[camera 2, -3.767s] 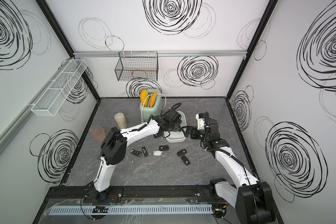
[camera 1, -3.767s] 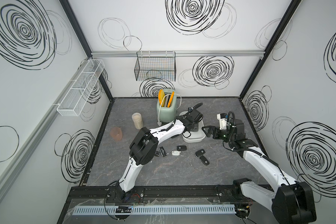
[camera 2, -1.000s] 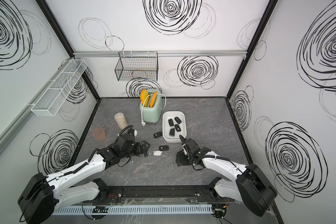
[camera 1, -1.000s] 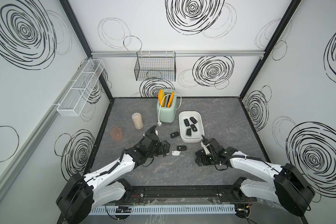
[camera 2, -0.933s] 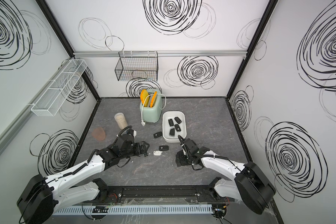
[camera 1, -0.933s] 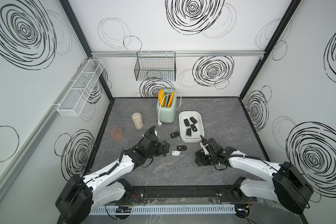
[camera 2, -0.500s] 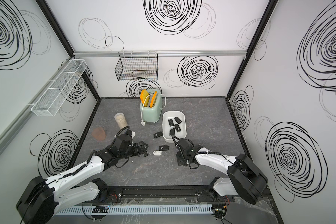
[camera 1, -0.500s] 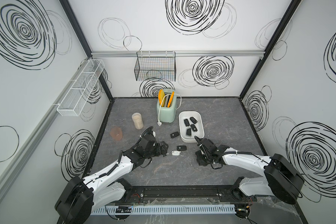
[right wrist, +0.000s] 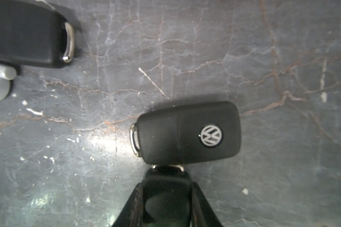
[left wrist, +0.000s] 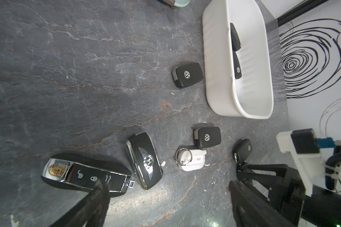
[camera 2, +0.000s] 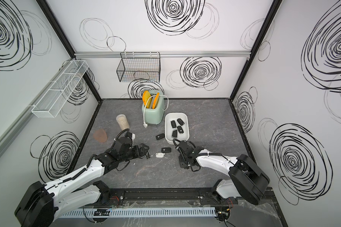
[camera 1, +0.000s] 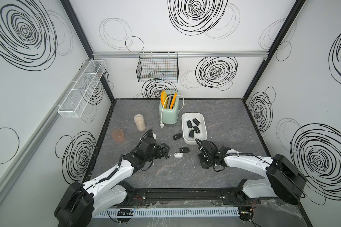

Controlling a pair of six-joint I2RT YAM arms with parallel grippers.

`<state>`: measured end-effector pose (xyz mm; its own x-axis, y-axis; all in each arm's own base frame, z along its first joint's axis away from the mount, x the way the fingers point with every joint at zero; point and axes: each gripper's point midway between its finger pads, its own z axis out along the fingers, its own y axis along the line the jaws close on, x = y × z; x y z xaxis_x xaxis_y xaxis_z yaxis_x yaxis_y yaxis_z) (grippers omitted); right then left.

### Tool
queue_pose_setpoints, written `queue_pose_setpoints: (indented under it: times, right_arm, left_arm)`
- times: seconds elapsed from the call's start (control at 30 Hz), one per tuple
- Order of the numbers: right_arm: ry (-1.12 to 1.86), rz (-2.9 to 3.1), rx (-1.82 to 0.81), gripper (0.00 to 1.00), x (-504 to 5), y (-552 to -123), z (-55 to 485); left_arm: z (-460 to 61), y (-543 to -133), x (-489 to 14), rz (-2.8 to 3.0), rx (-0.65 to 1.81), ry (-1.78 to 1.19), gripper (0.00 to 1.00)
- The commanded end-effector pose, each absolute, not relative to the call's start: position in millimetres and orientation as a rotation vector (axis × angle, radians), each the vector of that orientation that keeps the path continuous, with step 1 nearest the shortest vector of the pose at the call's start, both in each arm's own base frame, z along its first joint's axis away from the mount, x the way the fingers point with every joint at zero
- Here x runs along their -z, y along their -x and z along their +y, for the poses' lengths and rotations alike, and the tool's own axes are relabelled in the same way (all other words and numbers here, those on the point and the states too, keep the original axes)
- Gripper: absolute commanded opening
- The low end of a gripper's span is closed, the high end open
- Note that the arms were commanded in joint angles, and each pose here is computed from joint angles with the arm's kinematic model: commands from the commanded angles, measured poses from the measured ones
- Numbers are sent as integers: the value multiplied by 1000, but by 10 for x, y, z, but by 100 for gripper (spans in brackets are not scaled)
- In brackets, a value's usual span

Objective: Place the car key into the storage box
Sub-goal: Pick up the car key from the center of the board.

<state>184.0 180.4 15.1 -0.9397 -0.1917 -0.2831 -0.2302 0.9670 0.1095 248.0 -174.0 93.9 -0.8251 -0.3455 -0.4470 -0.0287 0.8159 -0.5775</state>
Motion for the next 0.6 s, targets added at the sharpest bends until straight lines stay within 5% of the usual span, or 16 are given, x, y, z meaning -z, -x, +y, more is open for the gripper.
queue_pose_setpoints:
  times: [0.0, 0.57]
  right_arm:
    - [309, 2910, -234, 27, -198, -1694, 1818]
    - [221, 2622, -468, 27, -1209, -2549, 2048]
  left_arm:
    - [-1740, -2525, -1002, 2415, 785, 279, 98]
    - [-1822, -2711, -1056, 2430, 764, 187, 98]
